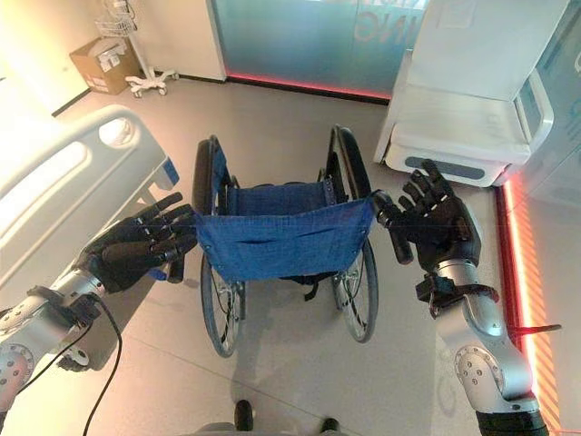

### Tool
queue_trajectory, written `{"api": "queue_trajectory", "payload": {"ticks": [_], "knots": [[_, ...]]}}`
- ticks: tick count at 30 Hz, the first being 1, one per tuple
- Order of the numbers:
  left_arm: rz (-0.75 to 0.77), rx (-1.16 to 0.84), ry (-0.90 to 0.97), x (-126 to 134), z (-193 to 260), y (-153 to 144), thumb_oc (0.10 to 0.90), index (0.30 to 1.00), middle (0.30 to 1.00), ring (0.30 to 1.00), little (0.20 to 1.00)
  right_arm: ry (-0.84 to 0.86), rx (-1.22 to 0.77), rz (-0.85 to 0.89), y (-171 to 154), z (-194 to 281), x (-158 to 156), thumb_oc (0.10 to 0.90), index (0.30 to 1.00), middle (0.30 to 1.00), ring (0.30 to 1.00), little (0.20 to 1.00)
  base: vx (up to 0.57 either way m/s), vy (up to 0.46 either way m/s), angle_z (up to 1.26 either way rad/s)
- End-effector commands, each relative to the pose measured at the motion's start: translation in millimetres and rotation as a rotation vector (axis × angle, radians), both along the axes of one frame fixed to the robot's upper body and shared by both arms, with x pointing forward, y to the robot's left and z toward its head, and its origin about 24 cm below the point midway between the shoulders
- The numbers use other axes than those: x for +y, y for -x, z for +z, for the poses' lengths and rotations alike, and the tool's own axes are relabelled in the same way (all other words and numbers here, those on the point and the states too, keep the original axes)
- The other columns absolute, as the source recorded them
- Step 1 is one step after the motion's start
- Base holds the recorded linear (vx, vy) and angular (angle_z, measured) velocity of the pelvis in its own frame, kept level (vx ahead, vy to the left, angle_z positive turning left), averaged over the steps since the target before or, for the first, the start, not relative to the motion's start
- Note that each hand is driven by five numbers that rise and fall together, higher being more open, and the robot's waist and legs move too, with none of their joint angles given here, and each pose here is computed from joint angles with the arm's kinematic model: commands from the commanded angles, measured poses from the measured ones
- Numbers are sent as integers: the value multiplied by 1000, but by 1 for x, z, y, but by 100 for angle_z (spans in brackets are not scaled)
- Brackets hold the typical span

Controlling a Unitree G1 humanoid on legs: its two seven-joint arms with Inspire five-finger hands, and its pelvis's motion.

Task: Push the wheelchair next to the bed

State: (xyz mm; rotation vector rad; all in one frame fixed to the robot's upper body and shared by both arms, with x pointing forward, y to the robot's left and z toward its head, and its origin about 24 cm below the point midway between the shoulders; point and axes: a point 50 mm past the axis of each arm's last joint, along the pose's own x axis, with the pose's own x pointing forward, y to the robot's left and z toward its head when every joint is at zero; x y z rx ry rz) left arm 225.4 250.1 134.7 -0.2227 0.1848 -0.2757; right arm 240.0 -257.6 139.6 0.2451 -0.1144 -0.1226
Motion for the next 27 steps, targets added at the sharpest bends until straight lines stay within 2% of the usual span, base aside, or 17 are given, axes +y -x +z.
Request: {"api": "queue_trajectory", "payload": {"ticks": [1,4,11,15,19,27], "knots": [[-18,-110,-158,6,30,-2,800,900,900,900,900,136,-256,83,2,61,14,800,900,900,900,900,0,0,0],[31,-124,-295,18,35,-1,800,900,900,900,900,222,-233,34,3,63,9,800,900,900,900,900,0,0,0],[35,-109,-381,26,42,1,800,900,900,900,900,377,-203,-16,3,67,3,800,900,900,900,900,0,0,0],[94,-128,-439,32,46,-2,800,900,900,900,900,470,-208,-68,0,70,3,800,900,900,900,900,0,0,0],[121,-145,-493,36,50,-4,800,900,900,900,900,526,-219,-113,-1,74,0,800,900,900,900,900,0,0,0],[236,-220,-587,47,59,-3,800,900,900,900,900,517,-202,-100,-3,71,1,800,900,900,900,900,0,0,0]]}}
